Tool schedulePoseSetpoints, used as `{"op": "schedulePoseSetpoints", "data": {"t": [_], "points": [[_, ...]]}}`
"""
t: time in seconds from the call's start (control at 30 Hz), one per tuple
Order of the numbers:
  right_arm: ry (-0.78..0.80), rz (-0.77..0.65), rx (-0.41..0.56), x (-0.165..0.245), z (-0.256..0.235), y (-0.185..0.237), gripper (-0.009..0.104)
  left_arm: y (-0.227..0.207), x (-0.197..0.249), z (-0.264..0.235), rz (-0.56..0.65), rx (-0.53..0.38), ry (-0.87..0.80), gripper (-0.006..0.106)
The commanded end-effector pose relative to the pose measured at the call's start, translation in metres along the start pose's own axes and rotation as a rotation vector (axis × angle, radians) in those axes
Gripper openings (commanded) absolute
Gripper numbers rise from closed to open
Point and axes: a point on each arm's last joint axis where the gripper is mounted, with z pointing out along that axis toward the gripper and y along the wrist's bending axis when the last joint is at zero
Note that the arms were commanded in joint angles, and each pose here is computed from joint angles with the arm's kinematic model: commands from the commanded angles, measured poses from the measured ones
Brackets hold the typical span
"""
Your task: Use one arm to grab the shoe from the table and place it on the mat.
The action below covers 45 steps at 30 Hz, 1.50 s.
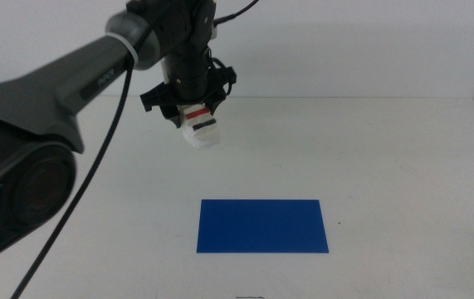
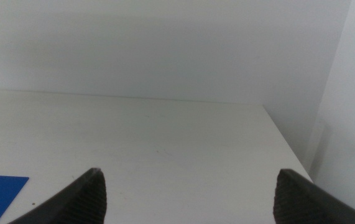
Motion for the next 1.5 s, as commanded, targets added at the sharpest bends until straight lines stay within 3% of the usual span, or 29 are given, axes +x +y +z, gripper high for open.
{"op": "schedulePoseSetpoints", "data": {"t": [0.0, 0.33, 0.9, 1.07, 1.13, 1.33, 1.47], "points": [[-0.114, -0.014, 0.008, -0.014, -0.003, -0.001, 0.094, 0.007, 0.007, -0.063, 0.017, 0.023, -0.016, -0.002], [-0.114, -0.014, 0.008, -0.014, -0.003, -0.001, 0.094, -0.014, 0.088, -0.09, 0.104, 0.09, 0.051, -0.002], [-0.114, -0.014, 0.008, -0.014, -0.003, -0.001, 0.094, -0.048, 0.128, -0.078, 0.292, 0.144, 0.071, -0.002], [-0.114, -0.014, 0.008, -0.014, -0.003, -0.001, 0.094, -0.055, 0.132, -0.063, 0.597, 0.207, 0.103, -0.002], [-0.114, -0.014, 0.008, -0.014, -0.003, -0.001, 0.094, -0.059, 0.134, -0.06, 0.785, 0.257, 0.094, -0.002], [-0.114, -0.014, 0.008, -0.014, -0.003, -0.001, 0.094, -0.059, 0.135, -0.058, 1.414, 0.294, 0.014, -0.002], [-0.114, -0.014, 0.008, -0.014, -0.003, -0.001, 0.094, -0.056, 0.141, -0.057, 1.666, 0.334, 0.062, -0.002]]}}
